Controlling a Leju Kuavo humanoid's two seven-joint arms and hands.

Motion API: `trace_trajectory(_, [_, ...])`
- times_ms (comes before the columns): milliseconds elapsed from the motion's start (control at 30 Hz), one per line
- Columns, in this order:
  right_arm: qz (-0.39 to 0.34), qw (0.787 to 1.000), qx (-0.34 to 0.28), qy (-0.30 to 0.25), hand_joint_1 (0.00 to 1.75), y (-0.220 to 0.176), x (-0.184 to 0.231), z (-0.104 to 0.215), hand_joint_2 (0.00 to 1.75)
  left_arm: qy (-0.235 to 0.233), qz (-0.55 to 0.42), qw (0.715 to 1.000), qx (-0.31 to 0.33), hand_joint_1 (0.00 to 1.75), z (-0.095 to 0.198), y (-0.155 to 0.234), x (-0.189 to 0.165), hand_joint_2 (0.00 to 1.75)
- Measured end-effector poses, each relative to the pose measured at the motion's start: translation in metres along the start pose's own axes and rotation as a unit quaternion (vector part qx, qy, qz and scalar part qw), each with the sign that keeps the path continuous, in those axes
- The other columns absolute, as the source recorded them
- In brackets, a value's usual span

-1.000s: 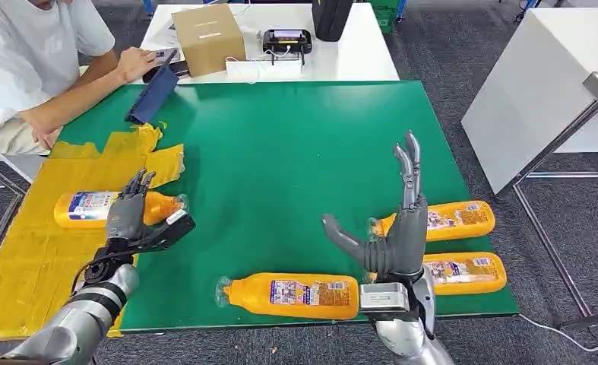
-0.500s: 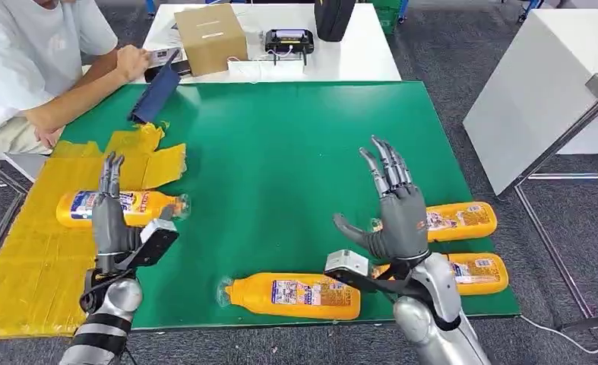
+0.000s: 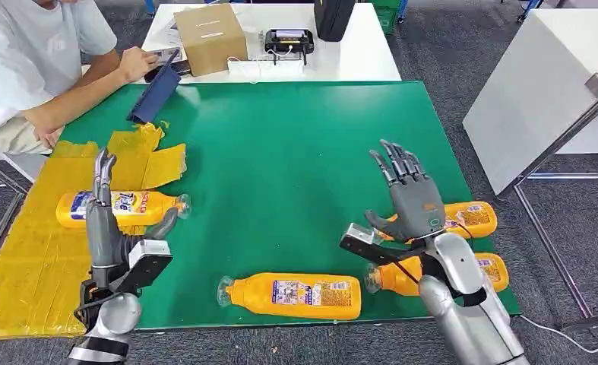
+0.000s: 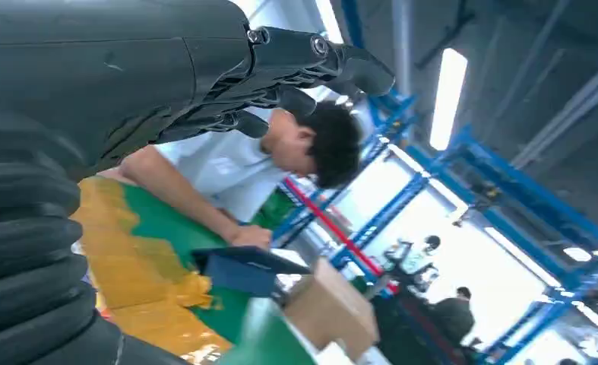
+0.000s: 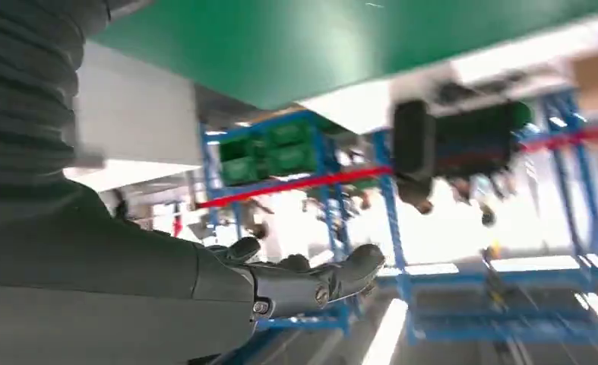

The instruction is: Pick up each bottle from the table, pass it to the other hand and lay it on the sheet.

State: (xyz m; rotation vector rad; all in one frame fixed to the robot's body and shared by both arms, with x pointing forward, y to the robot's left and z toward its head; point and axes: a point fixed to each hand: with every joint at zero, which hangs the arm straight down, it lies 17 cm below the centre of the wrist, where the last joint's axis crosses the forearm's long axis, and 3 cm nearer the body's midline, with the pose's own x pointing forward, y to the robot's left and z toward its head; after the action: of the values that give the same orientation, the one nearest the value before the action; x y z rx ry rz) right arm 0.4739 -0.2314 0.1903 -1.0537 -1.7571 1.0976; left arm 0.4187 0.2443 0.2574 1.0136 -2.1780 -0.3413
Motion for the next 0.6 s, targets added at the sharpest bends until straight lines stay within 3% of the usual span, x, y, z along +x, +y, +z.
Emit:
trace_trajectory(300, [0.063, 0.992, 0.092, 0.064, 0.00, 0.036, -0.097, 0.023, 1.75, -0.022, 0.077, 0.997, -0.011, 0.00, 0.000, -0.004, 0.042, 1.75])
trace_trajectory(600, [0.040, 0.976, 0.195, 0.085, 0.00, 0.068, -0.157, 0.053, 1.75, -0.028, 0.129, 0.991, -0.015, 0.00, -0.002, -0.007, 0.055, 1.75])
